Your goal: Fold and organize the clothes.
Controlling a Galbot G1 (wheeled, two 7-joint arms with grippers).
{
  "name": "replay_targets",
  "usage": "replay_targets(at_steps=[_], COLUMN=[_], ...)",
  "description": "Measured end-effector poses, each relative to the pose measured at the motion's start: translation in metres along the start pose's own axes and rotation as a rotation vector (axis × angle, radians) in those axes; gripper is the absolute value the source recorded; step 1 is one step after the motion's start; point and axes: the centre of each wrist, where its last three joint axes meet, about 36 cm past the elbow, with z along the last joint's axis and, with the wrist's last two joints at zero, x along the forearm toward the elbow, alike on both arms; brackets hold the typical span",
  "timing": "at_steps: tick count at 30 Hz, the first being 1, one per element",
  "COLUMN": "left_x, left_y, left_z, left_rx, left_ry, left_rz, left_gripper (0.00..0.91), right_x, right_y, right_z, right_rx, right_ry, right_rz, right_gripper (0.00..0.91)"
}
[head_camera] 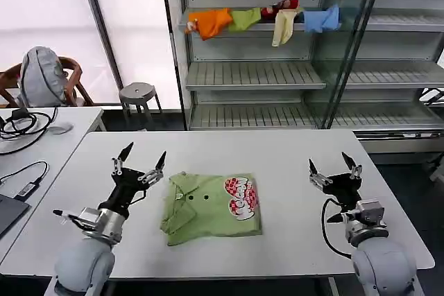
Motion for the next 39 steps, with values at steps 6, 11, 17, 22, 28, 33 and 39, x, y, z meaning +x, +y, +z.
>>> replay_targets(at_steps=[6,11,17,22,28,33,39], left_x=[0.014,0.022,0.029,0.034,0.034,0.031,0.026], left_y=[0.005,0.005,0.011,0.014,0.012,0.009,0.006], left_z=[0.008,0.012,0.012,0.013,0.008,0.008,0.01], left_rx=[-0.043,-0.074,-0.121,-0.149,-0.175,-0.193,-0.215], left_ry=[0.003,0.009,0.007,0.006,-0.021,-0.042,-0.046], left_rz=[-0.028,-0.051,-0.084,-0.088,-0.072,-0.068,-0.072], left_gripper=[0.907,0.907,0.907,0.907,0.907,0.907,0.907], right_x=[-0.014,-0.025,-0.033,-0.034,-0.035,-0.035,-0.036], right_y=[0.017,0.033,0.041,0.042,0.041,0.04,0.04], right_z=[0.004,0.007,0.01,0.009,0.009,0.011,0.014], right_rx=[-0.012,-0.02,-0.023,-0.009,0.006,0.022,0.038], right_ry=[-0.015,-0.031,-0.045,-0.06,-0.088,-0.106,-0.115], right_rz=[-0.016,-0.037,-0.054,-0.058,-0.047,-0.042,-0.024], right_gripper=[0.907,0.907,0.907,0.907,0.907,0.907,0.907])
